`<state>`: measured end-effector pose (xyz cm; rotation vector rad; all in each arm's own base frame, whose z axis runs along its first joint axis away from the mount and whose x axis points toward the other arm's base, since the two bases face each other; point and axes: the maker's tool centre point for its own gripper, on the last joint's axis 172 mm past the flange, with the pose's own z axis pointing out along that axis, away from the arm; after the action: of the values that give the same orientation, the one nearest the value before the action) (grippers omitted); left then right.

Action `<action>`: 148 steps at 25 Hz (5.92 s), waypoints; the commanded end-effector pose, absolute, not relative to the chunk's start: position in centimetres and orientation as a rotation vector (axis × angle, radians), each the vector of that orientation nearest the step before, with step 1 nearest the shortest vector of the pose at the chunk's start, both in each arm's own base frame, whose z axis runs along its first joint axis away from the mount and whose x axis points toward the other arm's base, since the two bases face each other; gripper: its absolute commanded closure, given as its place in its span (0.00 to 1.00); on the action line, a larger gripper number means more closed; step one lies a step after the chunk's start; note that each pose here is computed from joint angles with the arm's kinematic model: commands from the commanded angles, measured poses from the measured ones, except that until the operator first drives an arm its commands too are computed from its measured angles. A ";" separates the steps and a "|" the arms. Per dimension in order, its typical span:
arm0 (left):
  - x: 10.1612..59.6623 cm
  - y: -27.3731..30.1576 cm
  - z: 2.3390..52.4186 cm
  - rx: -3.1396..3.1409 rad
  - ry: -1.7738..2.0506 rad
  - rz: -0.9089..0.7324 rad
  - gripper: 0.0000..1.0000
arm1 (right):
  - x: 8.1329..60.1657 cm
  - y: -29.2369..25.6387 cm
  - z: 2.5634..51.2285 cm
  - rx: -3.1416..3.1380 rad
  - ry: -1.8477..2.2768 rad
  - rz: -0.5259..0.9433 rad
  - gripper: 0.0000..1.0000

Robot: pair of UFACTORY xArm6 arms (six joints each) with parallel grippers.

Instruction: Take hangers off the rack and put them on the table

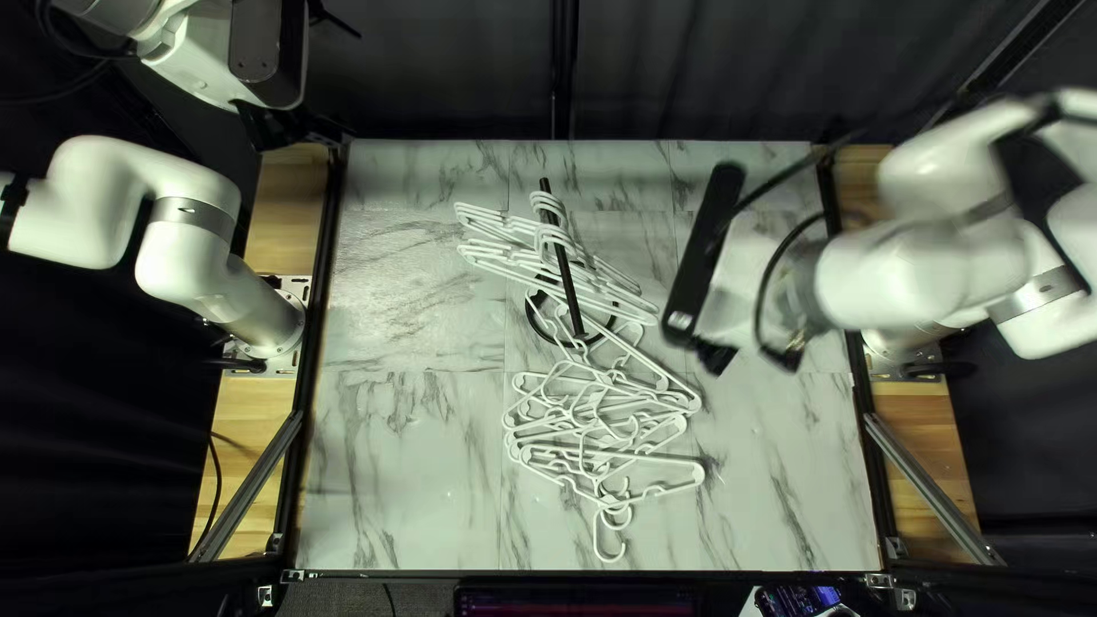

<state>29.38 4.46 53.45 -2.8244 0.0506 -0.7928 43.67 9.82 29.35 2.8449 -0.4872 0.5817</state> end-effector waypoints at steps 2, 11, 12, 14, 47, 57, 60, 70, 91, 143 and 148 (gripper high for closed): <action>29.4 4.5 53.5 -2.824 0.051 -0.793 0.00 | 45.9 11.7 27.2 2.827 -0.490 0.642 0.00; 29.4 4.5 53.5 -2.824 0.051 -0.793 0.00 | 48.3 10.5 24.5 2.790 -0.486 0.724 0.00; 29.4 4.5 53.5 -2.824 0.051 -0.793 0.00 | 48.3 10.3 24.5 2.787 -0.486 0.727 0.00; 29.4 4.5 53.5 -2.824 0.051 -0.793 0.00 | 48.4 9.7 24.3 2.782 -0.487 0.734 0.00; 29.4 4.5 53.5 -2.824 0.051 -0.793 0.00 | 49.8 9.9 23.0 2.800 -0.461 0.747 0.00; 29.4 4.5 53.5 -2.824 0.051 -0.793 0.00 | 49.5 9.5 23.3 2.793 -0.471 0.744 0.69; 29.4 4.5 53.5 -2.824 0.051 -0.793 0.00 | 49.4 9.1 23.9 2.787 -0.476 0.736 0.83; 29.4 4.5 53.5 -2.824 0.051 -0.793 0.00 | 48.6 8.2 27.5 2.757 -0.474 0.736 1.00; 29.4 4.5 53.5 -2.824 0.051 -0.793 0.00 | 46.5 19.8 27.2 2.727 -0.218 0.728 1.00; 29.4 4.5 53.5 -2.824 0.051 -0.793 0.00 | 44.4 22.7 17.2 2.153 0.104 0.313 1.00; 29.4 4.5 53.5 -2.824 0.051 -0.793 0.00 | 43.3 21.5 16.2 2.117 0.288 0.264 0.99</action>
<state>29.38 4.46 53.45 -2.8245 0.0506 -0.7928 43.88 22.00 16.56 2.1297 0.1875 0.2805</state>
